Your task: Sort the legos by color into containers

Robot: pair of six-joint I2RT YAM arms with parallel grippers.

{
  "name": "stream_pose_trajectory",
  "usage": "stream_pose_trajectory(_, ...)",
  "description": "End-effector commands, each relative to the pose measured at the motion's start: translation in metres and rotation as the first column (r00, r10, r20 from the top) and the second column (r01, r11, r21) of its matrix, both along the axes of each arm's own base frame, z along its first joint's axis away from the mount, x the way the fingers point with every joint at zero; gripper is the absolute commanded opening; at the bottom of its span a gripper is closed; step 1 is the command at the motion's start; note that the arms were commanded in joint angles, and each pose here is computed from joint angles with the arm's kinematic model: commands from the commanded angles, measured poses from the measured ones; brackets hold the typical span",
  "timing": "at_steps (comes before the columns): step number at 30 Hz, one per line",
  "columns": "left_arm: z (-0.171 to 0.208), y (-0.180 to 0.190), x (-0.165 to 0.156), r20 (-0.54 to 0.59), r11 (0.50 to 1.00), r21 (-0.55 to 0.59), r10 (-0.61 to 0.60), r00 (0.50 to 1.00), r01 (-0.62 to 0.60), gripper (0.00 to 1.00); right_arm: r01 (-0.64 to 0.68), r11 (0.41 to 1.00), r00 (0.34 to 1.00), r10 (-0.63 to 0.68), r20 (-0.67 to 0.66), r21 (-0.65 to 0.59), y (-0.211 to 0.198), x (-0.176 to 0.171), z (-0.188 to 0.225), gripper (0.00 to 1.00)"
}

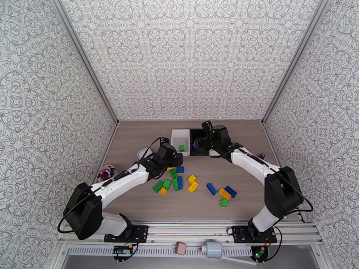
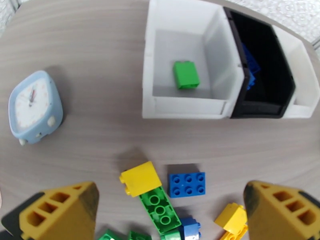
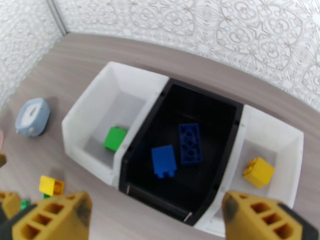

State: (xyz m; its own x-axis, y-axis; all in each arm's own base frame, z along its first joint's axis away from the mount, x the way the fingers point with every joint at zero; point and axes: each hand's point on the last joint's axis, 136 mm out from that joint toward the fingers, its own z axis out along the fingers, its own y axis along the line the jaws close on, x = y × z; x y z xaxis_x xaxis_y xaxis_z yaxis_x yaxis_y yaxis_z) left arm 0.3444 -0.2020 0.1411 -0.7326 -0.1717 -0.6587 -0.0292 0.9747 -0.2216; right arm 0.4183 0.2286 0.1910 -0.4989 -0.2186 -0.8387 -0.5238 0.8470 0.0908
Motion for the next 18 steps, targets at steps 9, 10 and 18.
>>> stream_pose_trajectory(9,-0.039,0.018,0.007,-0.171,0.981,0.087,0.186,0.967,-0.173,0.95,-0.264,0.963,0.964,0.265,0.019,-0.054,0.003,-0.064,-0.006,0.94)
stream_pose_trajectory(10,-0.043,0.018,0.007,-0.183,0.979,0.096,0.193,0.964,-0.177,0.95,-0.265,0.963,0.964,0.266,0.013,-0.053,0.002,-0.066,-0.008,0.94)
stream_pose_trajectory(18,-0.068,0.019,0.014,-0.249,0.973,0.103,0.226,0.942,-0.206,0.88,-0.257,0.964,0.966,0.258,0.006,-0.068,-0.001,-0.068,-0.014,0.95)
